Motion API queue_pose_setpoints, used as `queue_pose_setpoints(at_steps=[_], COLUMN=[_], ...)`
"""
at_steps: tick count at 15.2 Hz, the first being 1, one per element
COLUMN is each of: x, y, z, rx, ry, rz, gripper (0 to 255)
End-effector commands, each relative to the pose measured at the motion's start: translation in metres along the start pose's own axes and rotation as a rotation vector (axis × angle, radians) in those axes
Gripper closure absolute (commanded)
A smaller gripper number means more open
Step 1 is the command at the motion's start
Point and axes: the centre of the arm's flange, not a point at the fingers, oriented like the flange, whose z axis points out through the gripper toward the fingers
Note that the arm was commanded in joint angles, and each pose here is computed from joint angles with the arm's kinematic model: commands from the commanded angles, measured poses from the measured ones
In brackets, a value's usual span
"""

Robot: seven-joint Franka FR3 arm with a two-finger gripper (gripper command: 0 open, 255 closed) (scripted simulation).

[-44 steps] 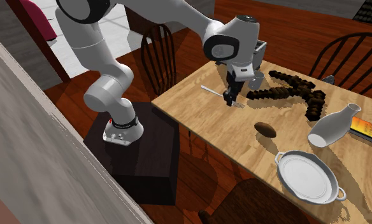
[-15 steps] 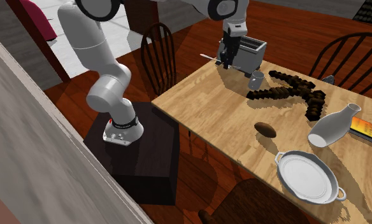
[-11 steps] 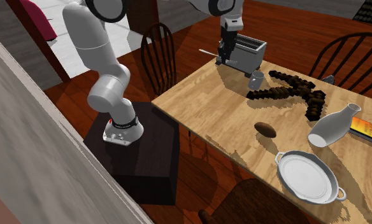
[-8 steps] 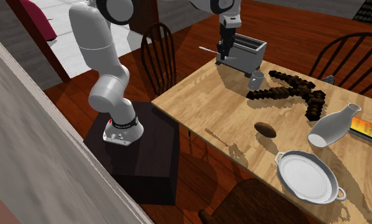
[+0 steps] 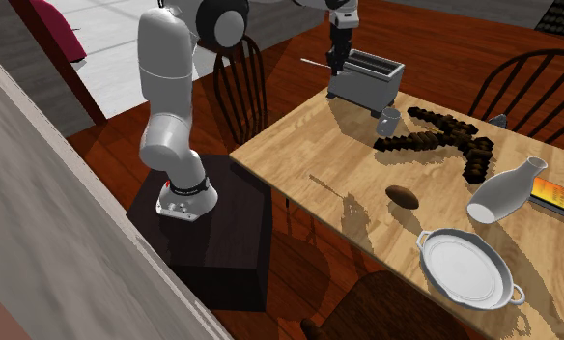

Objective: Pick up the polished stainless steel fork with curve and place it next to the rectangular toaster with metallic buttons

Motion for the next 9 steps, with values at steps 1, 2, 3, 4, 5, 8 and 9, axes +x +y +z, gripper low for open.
queue_pose_setpoints(at_steps=[1,2,3,4,5,8,9], x=[-0.021,-0.029,-0.038,-0.047,-0.056,-0.074,-0.075], y=[-0.019,-0.029,-0.039,-0.049,-0.058,-0.079,-0.079], z=[-0.001,-0.001,-0.002,-0.002,-0.003,0.002,0.007], rx=[0.0,0.0,0.0,0.0,0.0,0.0,0.0], ry=[0.001,0.001,0.001,0.001,0.001,0.001,0.001], rz=[0.002,0.002,0.002,0.002,0.002,0.002,0.002], gripper=[255,255,255,255,255,255,255])
